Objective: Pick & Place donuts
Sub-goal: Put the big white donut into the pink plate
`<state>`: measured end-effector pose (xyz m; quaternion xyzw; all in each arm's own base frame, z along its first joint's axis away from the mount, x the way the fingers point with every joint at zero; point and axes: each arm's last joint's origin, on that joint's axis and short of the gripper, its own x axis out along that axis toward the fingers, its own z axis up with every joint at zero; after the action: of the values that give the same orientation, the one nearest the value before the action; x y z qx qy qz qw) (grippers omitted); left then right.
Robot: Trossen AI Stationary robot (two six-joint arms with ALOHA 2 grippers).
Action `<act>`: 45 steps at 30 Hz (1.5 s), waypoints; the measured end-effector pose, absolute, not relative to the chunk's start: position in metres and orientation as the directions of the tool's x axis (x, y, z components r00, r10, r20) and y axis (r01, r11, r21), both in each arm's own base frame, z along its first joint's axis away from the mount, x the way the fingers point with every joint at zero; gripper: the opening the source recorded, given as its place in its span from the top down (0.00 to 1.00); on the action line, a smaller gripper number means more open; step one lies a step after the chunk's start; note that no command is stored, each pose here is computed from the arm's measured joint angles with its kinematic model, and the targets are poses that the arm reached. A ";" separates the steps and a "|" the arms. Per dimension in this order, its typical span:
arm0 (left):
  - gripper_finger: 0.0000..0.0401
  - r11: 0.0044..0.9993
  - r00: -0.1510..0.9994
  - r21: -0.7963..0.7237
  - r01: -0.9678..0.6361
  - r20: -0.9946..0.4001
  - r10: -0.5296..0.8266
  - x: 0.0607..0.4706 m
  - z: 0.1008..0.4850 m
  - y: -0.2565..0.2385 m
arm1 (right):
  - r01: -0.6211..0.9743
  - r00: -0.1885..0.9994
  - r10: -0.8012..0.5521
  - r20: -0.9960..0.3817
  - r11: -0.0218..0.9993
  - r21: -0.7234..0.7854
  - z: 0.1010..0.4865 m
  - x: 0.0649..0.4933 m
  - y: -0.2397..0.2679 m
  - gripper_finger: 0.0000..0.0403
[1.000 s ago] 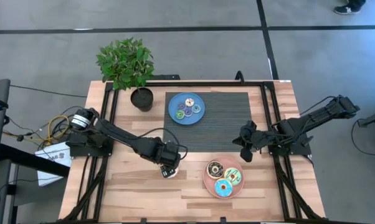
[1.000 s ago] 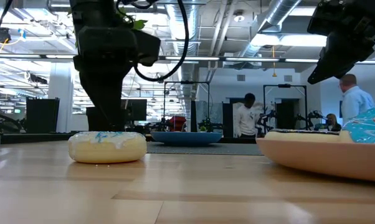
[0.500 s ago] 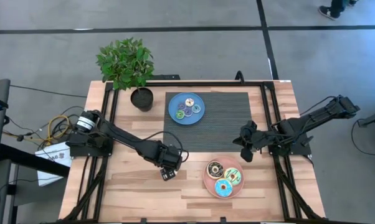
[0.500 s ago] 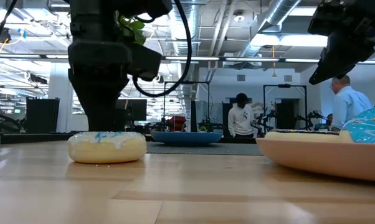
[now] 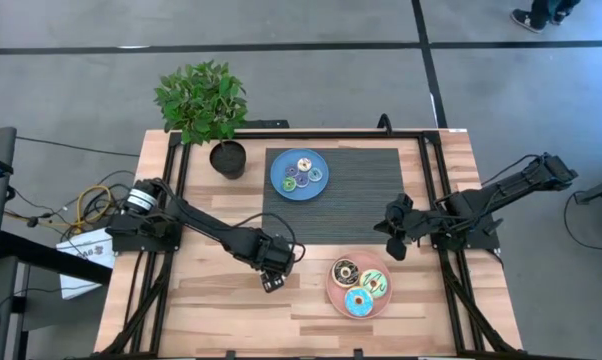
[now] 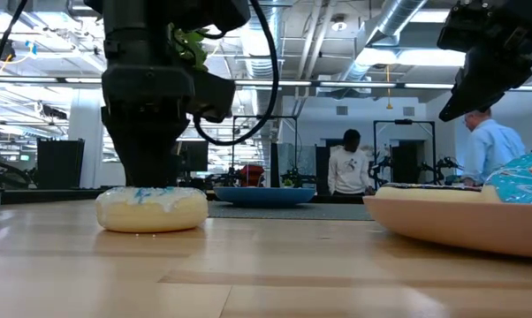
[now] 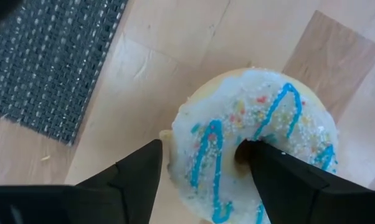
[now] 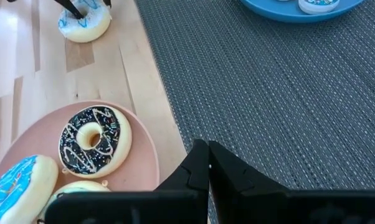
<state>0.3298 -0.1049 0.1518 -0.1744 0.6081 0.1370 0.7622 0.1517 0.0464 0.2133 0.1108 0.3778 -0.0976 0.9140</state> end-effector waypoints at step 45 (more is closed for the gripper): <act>0.77 0.999 0.520 -0.035 -0.025 -0.854 -0.017 0.491 0.234 -0.112 | 0.287 0.679 -0.093 -0.728 0.947 0.146 0.212 0.150 0.046 1.00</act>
<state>0.4905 -0.1117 0.2342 -0.0214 0.4899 0.0021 0.8715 0.1502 0.0460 0.2117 0.1252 0.3867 -0.1048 0.9077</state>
